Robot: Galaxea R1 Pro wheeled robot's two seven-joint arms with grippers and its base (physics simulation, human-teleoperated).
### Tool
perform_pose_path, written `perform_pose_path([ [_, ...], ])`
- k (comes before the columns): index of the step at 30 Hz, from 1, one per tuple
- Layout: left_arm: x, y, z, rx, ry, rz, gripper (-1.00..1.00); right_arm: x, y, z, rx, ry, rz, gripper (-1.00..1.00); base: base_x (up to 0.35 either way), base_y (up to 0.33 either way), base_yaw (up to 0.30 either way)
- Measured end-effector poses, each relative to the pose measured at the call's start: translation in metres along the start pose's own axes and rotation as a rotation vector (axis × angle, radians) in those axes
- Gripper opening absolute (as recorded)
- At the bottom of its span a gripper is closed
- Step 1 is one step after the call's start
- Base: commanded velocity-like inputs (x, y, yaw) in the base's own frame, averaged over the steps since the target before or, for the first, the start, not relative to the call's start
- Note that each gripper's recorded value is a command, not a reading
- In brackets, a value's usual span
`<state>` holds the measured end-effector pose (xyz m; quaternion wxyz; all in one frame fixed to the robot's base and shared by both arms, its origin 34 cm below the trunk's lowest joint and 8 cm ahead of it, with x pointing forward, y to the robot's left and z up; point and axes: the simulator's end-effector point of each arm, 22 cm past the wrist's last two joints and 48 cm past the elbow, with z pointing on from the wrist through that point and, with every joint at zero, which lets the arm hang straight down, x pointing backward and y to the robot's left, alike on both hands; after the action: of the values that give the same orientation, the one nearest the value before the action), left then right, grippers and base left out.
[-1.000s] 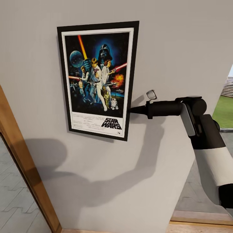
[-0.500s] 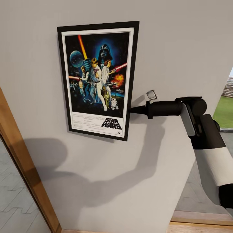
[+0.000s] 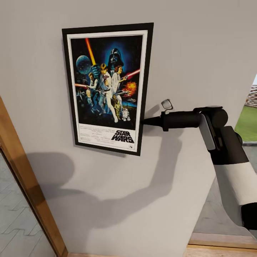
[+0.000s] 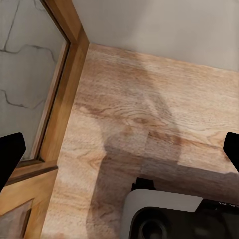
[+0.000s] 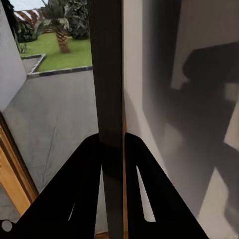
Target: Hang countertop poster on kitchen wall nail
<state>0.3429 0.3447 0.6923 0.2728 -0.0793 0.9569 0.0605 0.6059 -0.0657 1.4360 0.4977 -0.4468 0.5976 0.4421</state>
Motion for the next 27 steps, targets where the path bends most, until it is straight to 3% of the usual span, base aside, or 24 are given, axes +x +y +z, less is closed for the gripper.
perform_pose_path([
  [10,0.0,0.0001,0.0,0.0,0.0,0.0,1.0,0.0002,0.007,-0.0003,-0.033,0.0,0.001,-1.0,0.0,0.0,0.0],
  [27,-0.0087,0.0008,-0.0002,-0.002,-0.018,-0.002,1.0,0.0005,0.0068,-0.0007,-0.033,0.001,0.002,-1.0,0.021,0.0,0.0],
])
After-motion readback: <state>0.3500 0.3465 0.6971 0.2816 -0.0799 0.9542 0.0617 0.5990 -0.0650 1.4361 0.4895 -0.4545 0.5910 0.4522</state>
